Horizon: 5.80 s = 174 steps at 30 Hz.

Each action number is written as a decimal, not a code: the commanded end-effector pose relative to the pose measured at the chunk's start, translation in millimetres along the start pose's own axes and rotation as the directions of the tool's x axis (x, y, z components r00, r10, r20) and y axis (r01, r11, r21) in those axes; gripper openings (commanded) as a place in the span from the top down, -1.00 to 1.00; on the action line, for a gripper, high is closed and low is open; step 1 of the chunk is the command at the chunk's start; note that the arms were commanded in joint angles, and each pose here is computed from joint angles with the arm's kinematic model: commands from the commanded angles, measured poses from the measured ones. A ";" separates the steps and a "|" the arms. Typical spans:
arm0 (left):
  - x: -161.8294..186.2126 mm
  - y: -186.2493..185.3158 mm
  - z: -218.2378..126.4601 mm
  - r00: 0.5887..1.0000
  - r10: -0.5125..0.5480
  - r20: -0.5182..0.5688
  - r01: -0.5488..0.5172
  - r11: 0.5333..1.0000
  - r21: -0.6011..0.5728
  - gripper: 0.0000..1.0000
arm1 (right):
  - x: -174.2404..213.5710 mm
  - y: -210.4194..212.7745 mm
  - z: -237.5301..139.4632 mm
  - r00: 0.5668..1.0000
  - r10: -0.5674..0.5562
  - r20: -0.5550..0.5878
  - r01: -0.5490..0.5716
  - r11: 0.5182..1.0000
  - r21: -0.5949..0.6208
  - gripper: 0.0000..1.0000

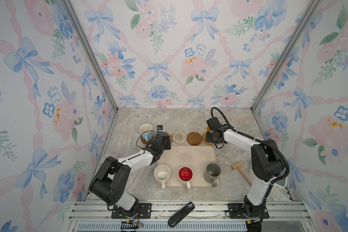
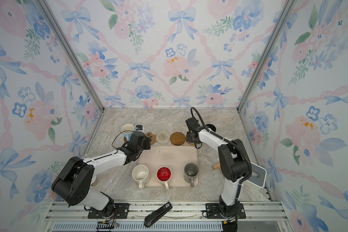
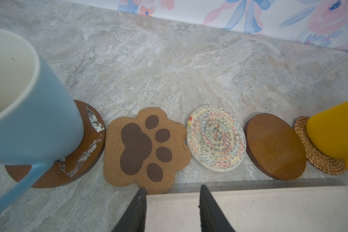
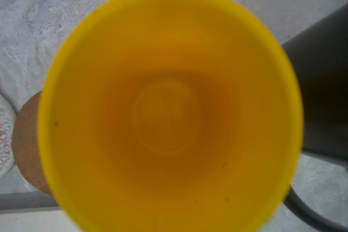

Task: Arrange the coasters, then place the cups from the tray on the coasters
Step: 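Lower the yellow mug onto the rattan coaster with the right gripper, then open the right gripper above the yellow mug while the left arm swings toward the tray, then move the left gripper over the white speckled mug on the tray, then lower the left gripper onto the white speckled mug's rim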

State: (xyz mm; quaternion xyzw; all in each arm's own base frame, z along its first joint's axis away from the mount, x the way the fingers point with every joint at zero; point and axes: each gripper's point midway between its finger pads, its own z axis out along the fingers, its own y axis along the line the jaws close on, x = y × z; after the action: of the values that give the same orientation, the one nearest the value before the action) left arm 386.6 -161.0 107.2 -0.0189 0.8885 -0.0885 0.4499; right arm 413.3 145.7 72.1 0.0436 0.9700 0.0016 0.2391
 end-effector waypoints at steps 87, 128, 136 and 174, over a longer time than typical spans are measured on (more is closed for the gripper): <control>145.0 -32.1 -231.3 0.863 0.147 -0.483 0.034 0.938 0.346 0.45 | -3.8 19.2 -57.6 0.994 -0.036 0.100 0.051 0.987 -0.151 -0.41; 174.0 -12.0 -215.3 0.804 0.058 -0.592 0.034 0.989 0.143 0.23 | 2.9 22.9 -48.9 0.996 -0.051 0.077 0.063 0.984 -0.165 -0.41; 178.5 -11.9 -202.2 0.811 0.045 -0.583 0.022 0.994 0.109 0.20 | 3.0 23.2 -49.0 0.996 -0.051 0.077 0.063 0.984 -0.168 -0.41; 179.6 18.1 -175.8 0.826 -0.003 -0.564 -0.019 0.999 -0.035 0.58 | 2.6 26.0 -49.3 0.996 -0.049 0.077 0.062 0.981 -0.182 -0.42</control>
State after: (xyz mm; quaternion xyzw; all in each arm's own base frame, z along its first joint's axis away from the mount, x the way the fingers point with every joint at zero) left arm 138.7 -150.4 70.2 0.0037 0.9808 -0.0978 0.1684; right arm 394.2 167.5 117.1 0.0066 0.9572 0.0780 0.2786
